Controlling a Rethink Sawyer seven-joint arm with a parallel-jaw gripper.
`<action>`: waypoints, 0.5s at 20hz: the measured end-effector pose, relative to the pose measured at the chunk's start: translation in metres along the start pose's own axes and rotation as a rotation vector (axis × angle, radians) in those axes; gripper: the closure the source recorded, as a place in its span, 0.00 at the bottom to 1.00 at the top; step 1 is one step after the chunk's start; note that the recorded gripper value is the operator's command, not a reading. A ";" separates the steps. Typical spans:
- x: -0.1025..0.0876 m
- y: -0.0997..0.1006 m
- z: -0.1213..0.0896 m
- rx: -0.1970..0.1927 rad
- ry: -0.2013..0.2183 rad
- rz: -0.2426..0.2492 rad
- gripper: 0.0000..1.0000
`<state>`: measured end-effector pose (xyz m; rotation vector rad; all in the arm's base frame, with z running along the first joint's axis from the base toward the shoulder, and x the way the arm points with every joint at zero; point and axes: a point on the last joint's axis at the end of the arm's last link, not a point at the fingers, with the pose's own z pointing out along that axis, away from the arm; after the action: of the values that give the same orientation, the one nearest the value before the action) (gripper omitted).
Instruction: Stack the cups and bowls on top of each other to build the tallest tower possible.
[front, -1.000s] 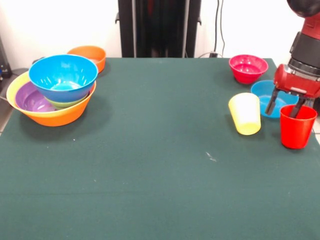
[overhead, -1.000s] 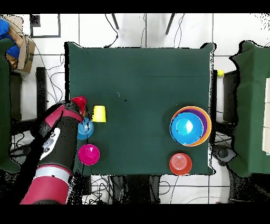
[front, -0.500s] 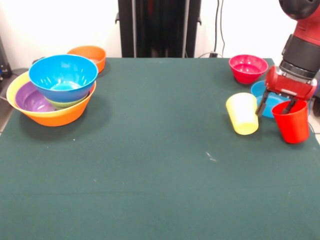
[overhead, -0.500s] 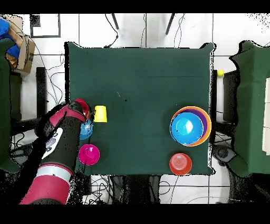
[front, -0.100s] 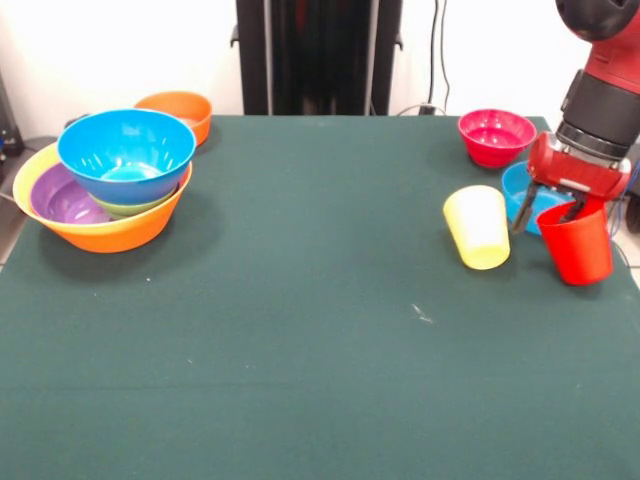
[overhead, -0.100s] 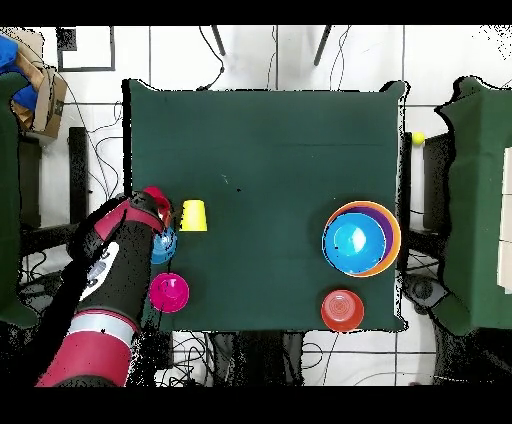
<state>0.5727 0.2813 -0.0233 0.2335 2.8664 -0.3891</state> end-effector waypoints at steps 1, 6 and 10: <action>0.000 0.000 0.000 0.000 -0.001 0.001 1.00; -0.011 0.003 -0.009 -0.011 -0.020 0.007 1.00; -0.012 0.003 -0.009 -0.013 -0.022 0.008 1.00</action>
<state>0.5825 0.2853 -0.0122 0.2368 2.8450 -0.3697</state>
